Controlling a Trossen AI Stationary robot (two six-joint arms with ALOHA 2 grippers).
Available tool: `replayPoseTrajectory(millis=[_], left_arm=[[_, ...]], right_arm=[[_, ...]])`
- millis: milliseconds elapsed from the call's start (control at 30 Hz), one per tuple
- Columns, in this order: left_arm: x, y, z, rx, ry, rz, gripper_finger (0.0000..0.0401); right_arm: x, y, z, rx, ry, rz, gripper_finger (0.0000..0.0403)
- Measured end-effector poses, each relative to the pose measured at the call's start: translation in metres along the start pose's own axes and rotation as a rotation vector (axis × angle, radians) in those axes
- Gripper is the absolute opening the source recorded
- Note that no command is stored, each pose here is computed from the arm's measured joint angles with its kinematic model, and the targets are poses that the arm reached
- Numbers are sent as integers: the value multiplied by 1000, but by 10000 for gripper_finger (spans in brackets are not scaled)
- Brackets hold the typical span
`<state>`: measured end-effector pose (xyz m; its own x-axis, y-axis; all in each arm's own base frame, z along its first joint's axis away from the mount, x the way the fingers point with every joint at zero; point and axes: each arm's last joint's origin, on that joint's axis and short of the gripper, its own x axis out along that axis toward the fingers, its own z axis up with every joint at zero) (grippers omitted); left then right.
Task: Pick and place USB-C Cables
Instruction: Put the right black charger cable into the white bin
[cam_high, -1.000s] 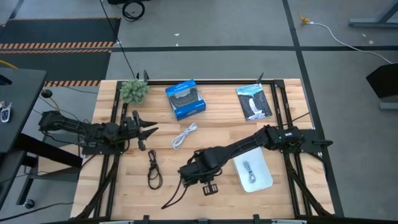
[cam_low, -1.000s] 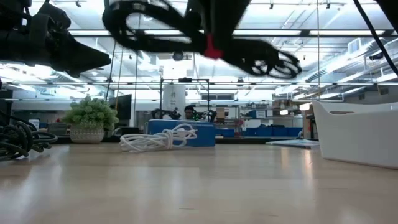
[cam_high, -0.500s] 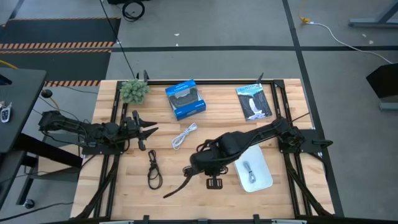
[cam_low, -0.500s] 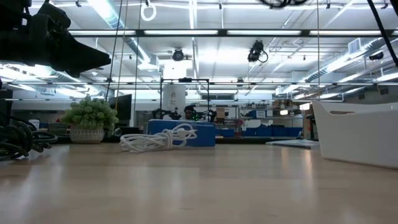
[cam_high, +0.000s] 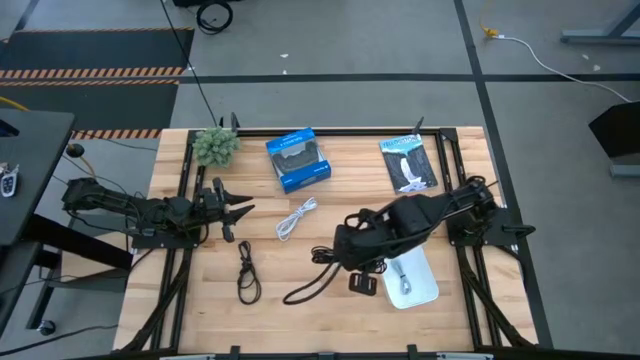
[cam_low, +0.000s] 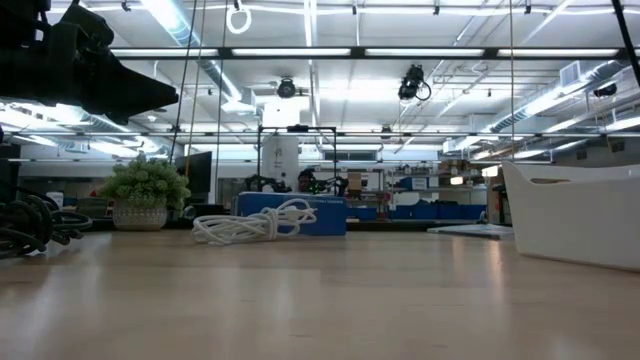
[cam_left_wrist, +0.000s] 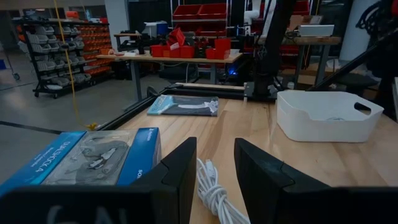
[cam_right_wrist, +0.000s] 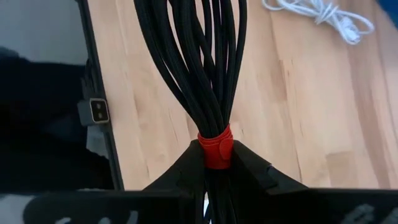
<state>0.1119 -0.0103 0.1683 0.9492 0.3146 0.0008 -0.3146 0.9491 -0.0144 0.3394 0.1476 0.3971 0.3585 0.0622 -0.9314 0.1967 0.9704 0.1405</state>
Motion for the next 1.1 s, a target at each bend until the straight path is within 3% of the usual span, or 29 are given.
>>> replayPoseTrajectory(millis=[500, 833, 1100], left_arm=[[0, 0, 0, 1, 1, 0, 117], [0, 0, 0, 1, 1, -1, 117], [0, 0, 0, 0, 1, 0, 117]], right_arm=[[-22, 14, -20, 20, -107, -43, 64], [6, 20, -40, 49, -11, -130, 64], [19, 5, -69, 217, 78, -206, 64]])
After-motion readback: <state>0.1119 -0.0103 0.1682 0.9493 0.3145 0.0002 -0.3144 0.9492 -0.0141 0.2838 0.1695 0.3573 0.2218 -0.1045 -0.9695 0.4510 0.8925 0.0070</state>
